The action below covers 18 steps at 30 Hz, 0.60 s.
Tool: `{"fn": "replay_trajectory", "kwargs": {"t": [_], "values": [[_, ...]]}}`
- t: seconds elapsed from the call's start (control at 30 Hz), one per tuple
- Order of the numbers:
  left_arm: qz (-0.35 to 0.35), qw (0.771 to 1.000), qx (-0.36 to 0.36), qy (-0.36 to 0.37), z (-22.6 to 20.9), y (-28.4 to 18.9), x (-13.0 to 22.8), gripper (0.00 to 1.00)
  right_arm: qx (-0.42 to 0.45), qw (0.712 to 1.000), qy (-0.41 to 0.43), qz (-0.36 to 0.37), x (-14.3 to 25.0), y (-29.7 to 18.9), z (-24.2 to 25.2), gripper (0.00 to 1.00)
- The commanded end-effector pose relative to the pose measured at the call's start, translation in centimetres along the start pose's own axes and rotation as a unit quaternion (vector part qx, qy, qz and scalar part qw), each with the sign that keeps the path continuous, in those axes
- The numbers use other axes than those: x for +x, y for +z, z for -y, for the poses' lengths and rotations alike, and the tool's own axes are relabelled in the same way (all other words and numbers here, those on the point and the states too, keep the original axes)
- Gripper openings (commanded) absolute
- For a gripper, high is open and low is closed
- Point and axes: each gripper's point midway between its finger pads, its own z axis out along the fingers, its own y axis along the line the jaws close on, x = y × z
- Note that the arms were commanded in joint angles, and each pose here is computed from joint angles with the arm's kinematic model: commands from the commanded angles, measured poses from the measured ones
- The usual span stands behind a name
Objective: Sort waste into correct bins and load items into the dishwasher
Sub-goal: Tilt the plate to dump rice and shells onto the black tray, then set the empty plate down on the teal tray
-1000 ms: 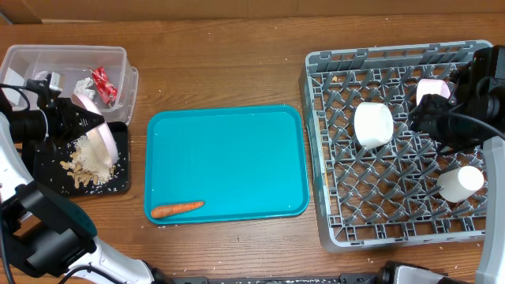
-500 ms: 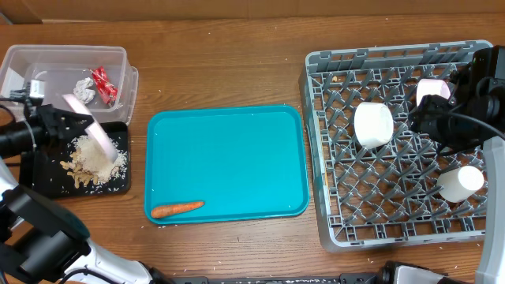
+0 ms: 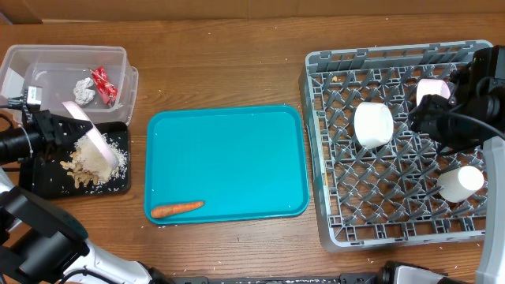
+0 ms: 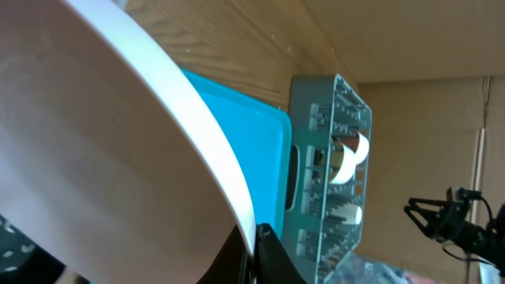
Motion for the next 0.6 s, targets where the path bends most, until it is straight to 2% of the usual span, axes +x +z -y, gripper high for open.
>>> {"fn": "replay_trajectory", "kwargs": {"t": [0.0, 0.17, 0.37, 0.47, 0.57], "values": [[-0.021, 0.999, 0.017, 0.031, 1.6, 1.0, 0.8, 0.04, -0.001, 1.0, -0.002, 0.015, -0.4, -0.7, 0.0, 0.63], [-0.08, 0.994, 0.006, 0.073, 4.5, 4.1, 2.6, 0.04, 0.0, 1.0, -0.002, 0.013, -0.4, -0.7, 0.0, 0.63], [-0.177, 0.975, -0.026, 0.129, 8.4, 10.1, 6.0, 0.04, 0.0, 1.0, -0.002, 0.013, -0.4, -0.7, 0.0, 0.63], [-0.211, 0.961, -0.111, 0.143, 8.3, 14.0, 7.2, 0.04, 0.0, 1.0, -0.002, 0.014, -0.4, -0.7, 0.0, 0.63], [-0.211, 0.941, -0.215, 0.153, 8.0, 17.4, 8.0, 0.04, 0.0, 1.0, -0.002, 0.013, -0.4, -0.7, 0.0, 0.63]]}}
